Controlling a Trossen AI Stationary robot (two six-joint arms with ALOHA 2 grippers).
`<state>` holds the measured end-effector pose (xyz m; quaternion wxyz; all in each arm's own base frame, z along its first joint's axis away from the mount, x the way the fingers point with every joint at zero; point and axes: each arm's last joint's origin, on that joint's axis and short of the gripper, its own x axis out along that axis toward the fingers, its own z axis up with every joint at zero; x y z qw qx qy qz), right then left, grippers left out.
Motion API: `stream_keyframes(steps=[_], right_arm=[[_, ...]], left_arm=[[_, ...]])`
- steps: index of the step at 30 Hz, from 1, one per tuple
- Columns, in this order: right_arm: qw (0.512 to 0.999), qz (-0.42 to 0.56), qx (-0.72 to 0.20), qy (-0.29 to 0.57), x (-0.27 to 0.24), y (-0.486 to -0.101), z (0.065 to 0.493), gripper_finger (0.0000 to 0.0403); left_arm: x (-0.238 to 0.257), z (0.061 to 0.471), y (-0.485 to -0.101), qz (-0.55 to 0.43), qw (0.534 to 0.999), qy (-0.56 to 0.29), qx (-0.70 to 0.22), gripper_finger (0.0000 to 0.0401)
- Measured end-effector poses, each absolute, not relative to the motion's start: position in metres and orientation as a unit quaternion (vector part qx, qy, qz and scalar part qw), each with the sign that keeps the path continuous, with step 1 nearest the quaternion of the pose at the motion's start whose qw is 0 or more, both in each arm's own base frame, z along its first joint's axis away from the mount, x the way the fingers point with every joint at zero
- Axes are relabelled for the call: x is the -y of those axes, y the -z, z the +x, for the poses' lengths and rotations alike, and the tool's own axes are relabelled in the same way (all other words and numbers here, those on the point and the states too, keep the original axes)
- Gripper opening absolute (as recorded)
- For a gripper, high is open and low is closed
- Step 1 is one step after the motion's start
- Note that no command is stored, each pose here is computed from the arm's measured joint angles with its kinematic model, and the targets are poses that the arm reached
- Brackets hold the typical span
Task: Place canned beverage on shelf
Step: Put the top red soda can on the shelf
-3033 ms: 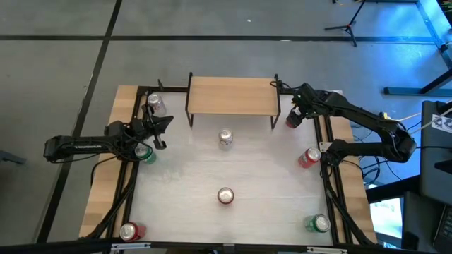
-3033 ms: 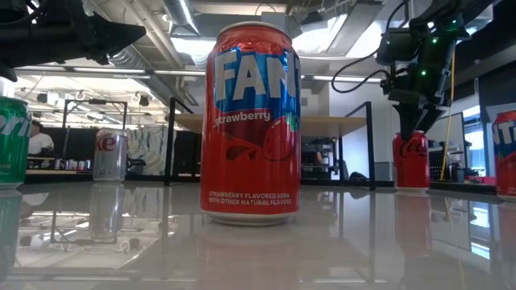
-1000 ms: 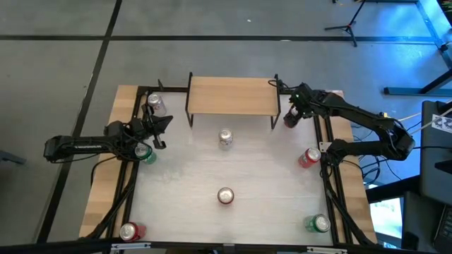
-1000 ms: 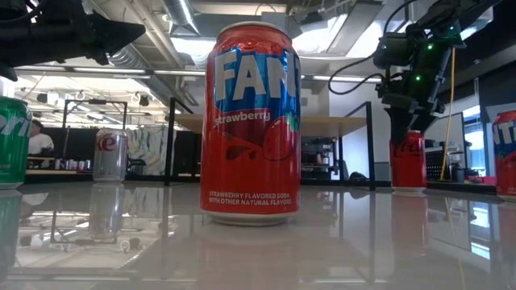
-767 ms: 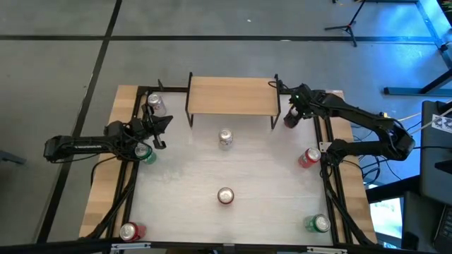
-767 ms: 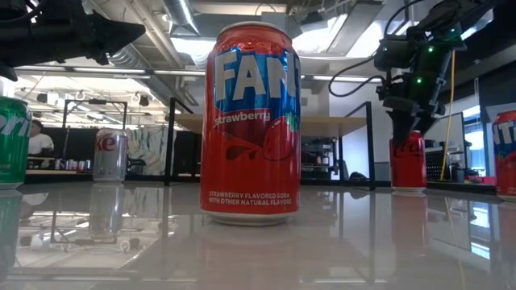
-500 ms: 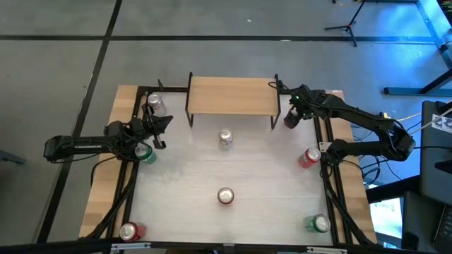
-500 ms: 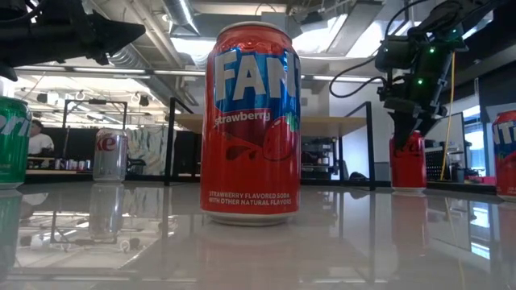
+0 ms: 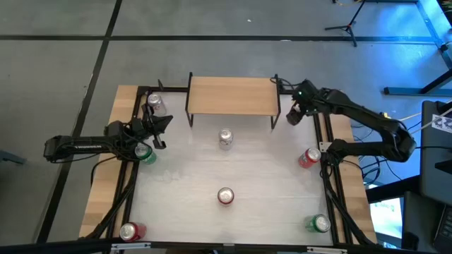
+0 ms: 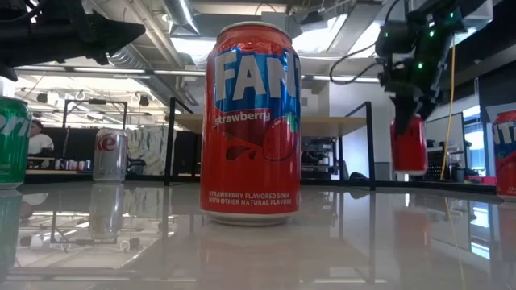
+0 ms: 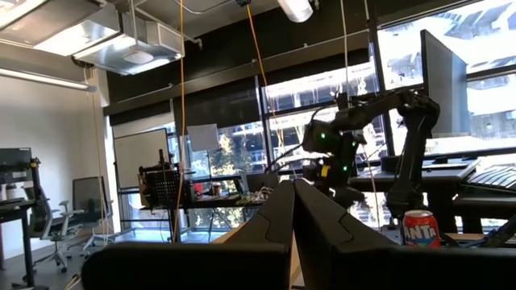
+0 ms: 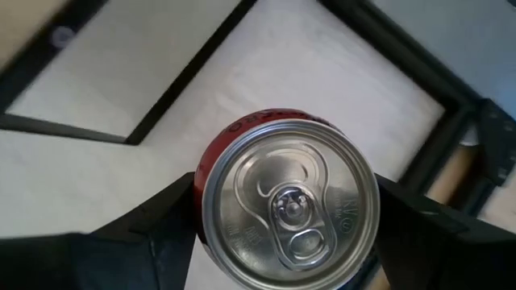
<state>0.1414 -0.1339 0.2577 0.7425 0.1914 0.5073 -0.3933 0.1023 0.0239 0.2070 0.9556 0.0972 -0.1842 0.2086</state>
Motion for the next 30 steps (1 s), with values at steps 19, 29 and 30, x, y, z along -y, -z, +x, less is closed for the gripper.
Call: stream_keyframes(steps=[19,29,30], right_arm=[[0.816,0.182,-0.359,0.415,0.128,-0.400,0.136,0.0291],[0.832,0.182,-0.360,0.382,0.164,-0.416,0.179,0.0290],[0.831,0.184,-0.362,0.379,0.169,-0.417,0.185,0.0290]], left_arm=[[-0.024,0.102,-0.207,0.097,0.955,-0.209,0.185,0.0004],[-0.024,0.102,-0.207,0.097,0.955,-0.209,0.185,0.0004],[-0.024,0.102,-0.207,0.097,0.955,-0.209,0.185,0.0004]])
